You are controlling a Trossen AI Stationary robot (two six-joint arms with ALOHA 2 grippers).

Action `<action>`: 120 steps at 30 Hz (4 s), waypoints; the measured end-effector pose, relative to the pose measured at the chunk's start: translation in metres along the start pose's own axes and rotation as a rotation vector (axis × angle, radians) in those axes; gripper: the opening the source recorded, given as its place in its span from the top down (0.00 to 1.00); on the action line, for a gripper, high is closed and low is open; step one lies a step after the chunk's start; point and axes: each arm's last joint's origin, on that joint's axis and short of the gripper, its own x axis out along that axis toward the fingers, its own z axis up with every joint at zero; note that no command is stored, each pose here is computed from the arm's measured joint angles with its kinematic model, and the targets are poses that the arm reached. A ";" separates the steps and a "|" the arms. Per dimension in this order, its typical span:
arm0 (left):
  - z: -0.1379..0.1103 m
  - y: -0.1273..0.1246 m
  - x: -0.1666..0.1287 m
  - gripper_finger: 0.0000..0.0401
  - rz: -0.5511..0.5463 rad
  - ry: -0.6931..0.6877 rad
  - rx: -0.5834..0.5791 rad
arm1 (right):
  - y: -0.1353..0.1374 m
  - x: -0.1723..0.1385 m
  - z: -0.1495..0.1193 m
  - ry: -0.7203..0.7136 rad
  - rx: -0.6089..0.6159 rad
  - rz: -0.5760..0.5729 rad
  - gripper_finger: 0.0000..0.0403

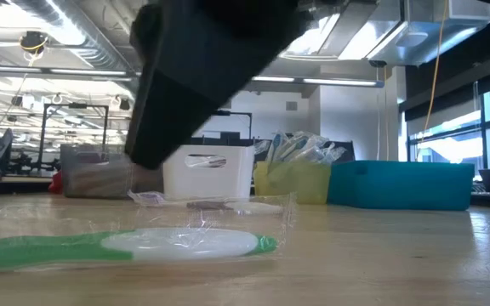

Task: Pick & Place Toothbrushes
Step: Put the green toothbrush into the blue bin

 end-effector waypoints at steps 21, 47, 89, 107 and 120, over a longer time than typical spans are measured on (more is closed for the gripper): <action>-0.056 -0.046 0.029 0.71 -0.045 0.224 -0.185 | 0.025 0.049 -0.010 0.077 0.209 0.079 0.44; -0.104 -0.068 0.027 0.71 0.096 0.341 -0.065 | 0.058 0.020 -0.025 0.298 0.405 -0.031 0.96; -0.148 -0.036 0.056 0.71 0.358 0.499 0.168 | -0.082 -0.184 -0.268 0.146 1.368 -0.772 0.96; -0.134 0.009 0.097 0.71 0.271 0.563 0.264 | -0.169 -0.147 -0.308 0.370 1.366 -0.412 0.96; -0.129 0.033 0.107 0.71 0.286 0.589 0.284 | -0.173 -0.113 -0.345 0.328 1.389 -0.275 0.79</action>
